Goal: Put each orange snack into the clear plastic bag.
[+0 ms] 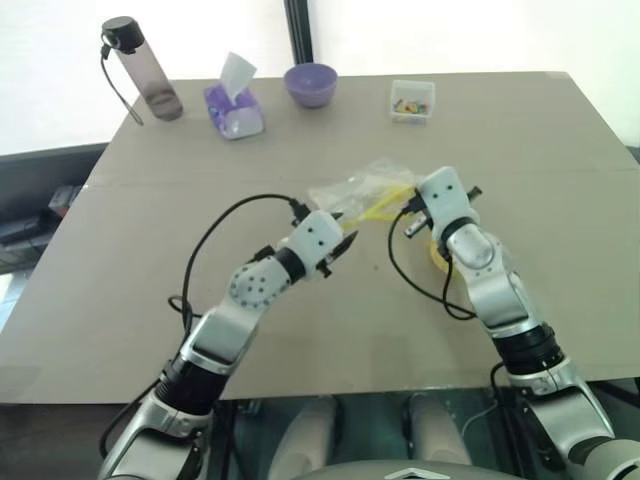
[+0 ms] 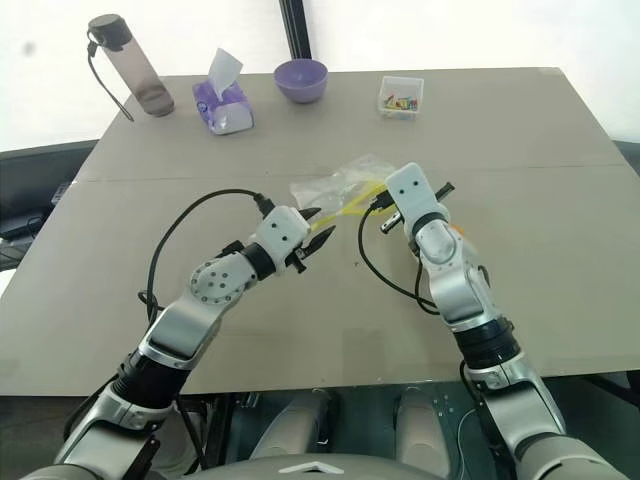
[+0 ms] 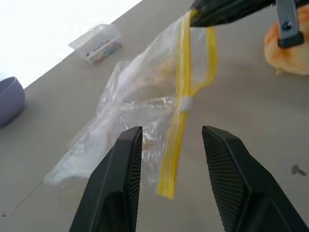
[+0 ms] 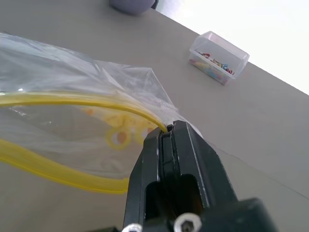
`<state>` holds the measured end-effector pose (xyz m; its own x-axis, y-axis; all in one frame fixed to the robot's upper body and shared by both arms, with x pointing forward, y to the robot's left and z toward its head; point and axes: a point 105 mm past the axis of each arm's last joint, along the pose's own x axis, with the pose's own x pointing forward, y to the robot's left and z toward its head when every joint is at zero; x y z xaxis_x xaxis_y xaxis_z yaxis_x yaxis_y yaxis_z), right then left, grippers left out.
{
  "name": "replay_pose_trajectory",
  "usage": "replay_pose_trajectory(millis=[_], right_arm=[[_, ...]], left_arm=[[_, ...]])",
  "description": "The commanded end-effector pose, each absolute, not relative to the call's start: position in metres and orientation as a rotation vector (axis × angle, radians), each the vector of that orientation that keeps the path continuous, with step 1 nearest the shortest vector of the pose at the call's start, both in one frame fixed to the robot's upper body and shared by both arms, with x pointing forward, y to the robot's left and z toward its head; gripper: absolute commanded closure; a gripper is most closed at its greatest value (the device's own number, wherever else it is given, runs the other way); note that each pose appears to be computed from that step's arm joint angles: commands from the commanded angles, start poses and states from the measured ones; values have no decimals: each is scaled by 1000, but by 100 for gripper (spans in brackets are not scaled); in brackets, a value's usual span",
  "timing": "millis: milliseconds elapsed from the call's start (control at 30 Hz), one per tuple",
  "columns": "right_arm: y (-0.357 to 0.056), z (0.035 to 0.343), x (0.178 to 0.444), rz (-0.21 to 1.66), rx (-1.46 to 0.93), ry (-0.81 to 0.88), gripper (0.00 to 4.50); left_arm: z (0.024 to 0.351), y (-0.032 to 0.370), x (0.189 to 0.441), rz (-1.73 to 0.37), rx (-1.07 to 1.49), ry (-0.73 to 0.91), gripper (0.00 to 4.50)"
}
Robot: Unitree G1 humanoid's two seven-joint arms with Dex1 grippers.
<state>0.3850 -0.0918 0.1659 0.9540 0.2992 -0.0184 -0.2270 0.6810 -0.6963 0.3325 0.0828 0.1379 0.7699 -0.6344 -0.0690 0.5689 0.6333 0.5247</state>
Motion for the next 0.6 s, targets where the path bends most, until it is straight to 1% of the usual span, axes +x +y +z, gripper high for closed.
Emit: replay_pose_trajectory(millis=[33,300,400,467,500,600], right_arm=[[-84,189,383,289,-767,-186,450],[-84,189,381,296,-765,-189,450],[-83,189,380,302,-758,-193,450],[-83,189,379,307,-751,-193,450],[-82,189,379,310,-746,-194,450],[-81,189,378,321,-727,-194,450]], left_arm=[[141,79,333,-688,590,-155,245],[143,82,339,-653,607,-173,245],[144,84,341,-644,601,-175,324],[143,84,341,-645,609,-170,415],[142,85,342,-643,611,-169,445],[142,85,343,-637,616,-170,445]])
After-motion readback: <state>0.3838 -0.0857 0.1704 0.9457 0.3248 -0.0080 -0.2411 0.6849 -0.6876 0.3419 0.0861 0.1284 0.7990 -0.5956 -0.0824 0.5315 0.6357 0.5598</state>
